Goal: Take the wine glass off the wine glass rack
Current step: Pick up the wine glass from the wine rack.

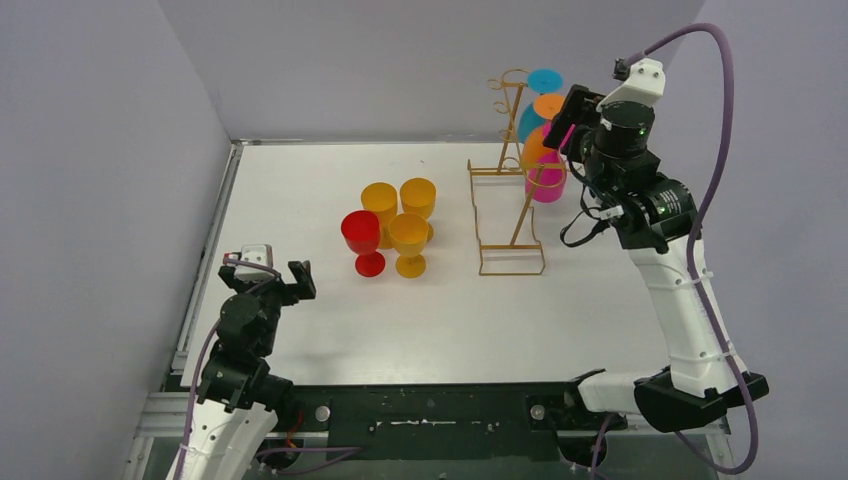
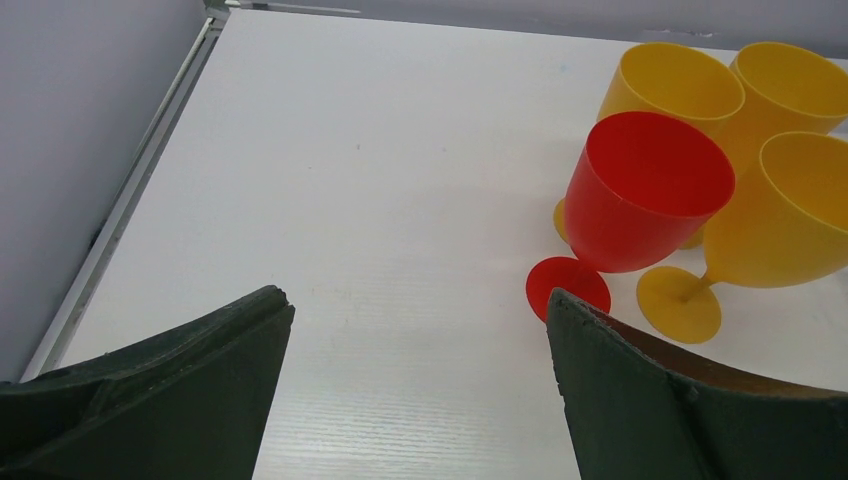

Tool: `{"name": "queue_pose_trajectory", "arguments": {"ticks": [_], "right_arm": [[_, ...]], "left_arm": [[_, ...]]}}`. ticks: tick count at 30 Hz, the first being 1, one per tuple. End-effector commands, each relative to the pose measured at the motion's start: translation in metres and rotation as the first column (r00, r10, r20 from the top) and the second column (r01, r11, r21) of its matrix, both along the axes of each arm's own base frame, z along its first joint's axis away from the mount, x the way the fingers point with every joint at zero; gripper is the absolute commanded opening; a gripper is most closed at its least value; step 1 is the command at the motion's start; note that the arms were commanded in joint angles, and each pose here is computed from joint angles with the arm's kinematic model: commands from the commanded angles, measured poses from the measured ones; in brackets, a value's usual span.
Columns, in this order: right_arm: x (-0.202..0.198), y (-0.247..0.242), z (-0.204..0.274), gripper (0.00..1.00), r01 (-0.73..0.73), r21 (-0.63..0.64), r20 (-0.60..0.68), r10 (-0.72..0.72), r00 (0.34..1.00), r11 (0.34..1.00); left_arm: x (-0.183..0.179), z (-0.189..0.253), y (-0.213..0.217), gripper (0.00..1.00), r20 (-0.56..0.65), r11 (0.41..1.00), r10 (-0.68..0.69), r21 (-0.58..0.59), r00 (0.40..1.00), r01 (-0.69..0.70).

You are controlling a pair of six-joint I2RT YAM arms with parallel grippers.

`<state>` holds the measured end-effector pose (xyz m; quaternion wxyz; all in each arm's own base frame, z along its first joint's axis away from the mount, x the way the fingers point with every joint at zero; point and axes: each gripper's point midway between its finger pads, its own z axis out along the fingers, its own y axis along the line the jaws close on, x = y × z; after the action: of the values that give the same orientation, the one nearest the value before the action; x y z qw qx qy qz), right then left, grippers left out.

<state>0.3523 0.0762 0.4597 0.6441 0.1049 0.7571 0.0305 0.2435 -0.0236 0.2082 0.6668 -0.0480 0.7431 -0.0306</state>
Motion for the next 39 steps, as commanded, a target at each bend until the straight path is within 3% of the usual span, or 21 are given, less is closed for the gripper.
{"name": "queue_pose_trajectory", "arguments": {"ticks": [1,8,13,21,31,39], "right_arm": [[0.006,-0.014,-0.031,0.66,-0.046,0.107,-0.086,0.055,0.995,0.993],[0.032,-0.069,-0.04,0.66,-0.108,0.278,-0.104,0.142,0.984,0.955],[0.041,-0.065,-0.052,0.63,-0.228,0.409,-0.072,0.281,0.957,0.883],[0.054,-0.057,-0.069,0.59,-0.262,0.49,-0.041,0.323,0.946,0.831],[0.076,-0.05,-0.082,0.44,-0.292,0.567,-0.011,0.362,0.932,0.77],[0.082,-0.049,-0.094,0.38,-0.29,0.592,-0.013,0.369,0.93,0.752]], "left_arm": [[0.004,0.009,-0.002,0.97,0.044,1.0,-0.009,0.001,0.999,0.009],[0.003,0.006,-0.007,0.97,0.021,0.999,-0.037,0.004,0.999,0.037],[0.002,0.006,-0.006,0.97,0.023,0.999,-0.034,0.004,0.999,0.034],[0.003,0.005,-0.007,0.97,0.019,0.999,-0.042,0.013,0.999,0.042],[0.004,0.003,-0.008,0.97,0.009,0.999,-0.043,0.02,0.999,0.042],[0.005,0.001,-0.009,0.97,-0.001,0.998,-0.051,0.028,0.999,0.051]]}}
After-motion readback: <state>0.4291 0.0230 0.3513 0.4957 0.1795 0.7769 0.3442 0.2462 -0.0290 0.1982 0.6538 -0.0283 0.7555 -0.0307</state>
